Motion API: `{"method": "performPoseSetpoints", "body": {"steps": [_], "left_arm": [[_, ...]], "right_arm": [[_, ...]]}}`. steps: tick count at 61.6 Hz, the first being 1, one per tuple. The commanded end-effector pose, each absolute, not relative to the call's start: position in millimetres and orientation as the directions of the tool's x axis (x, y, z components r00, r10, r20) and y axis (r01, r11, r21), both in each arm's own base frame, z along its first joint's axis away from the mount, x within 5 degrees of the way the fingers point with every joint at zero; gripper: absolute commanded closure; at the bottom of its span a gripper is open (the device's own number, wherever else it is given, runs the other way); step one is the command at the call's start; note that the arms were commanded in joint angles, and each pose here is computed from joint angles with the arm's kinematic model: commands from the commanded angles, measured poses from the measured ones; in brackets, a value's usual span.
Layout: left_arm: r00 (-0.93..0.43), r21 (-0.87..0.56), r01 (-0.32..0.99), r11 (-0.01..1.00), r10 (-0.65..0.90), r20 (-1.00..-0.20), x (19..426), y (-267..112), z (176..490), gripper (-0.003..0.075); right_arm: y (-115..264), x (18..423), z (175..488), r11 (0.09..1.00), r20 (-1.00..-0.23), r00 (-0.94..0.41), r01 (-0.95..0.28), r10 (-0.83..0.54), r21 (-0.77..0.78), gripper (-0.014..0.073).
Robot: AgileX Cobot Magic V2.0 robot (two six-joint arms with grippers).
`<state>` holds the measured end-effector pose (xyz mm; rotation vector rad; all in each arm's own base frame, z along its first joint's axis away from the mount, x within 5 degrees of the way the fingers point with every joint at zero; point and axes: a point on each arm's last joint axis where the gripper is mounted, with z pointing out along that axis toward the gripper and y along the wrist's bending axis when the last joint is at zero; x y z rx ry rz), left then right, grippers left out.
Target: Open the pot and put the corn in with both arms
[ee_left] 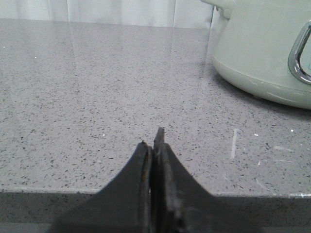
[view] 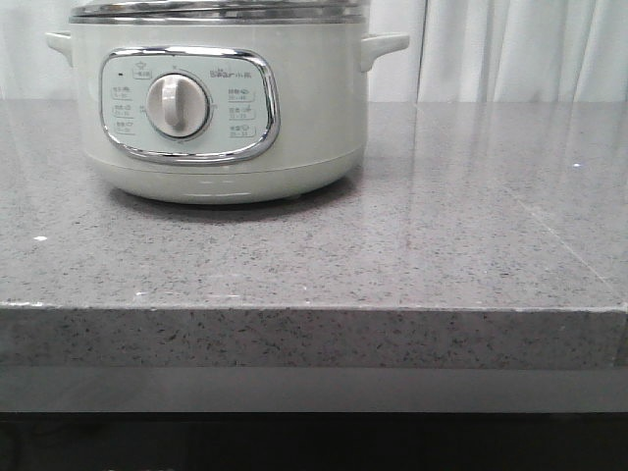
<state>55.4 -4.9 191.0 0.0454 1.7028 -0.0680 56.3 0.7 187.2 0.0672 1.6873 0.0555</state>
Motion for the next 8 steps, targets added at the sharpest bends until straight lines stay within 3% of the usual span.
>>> {"method": "performPoseSetpoints", "body": {"steps": [1, 8], "left_arm": [[-0.041, -0.038, 0.059, 0.998, -0.036, -0.999, 55.4, -4.0, 196.4, 0.0741], [-0.041, -0.038, 0.059, 0.998, -0.036, -0.999, 55.4, -4.0, 196.4, 0.0741]], "right_arm": [[-0.6, 54.7, 198.9, 0.998, -0.998, -0.011, 0.022, 0.059, 0.059, 0.0715], [-0.6, 54.7, 198.9, 0.998, -0.998, -0.011, 0.022, 0.059, 0.059, 0.0715]]}}
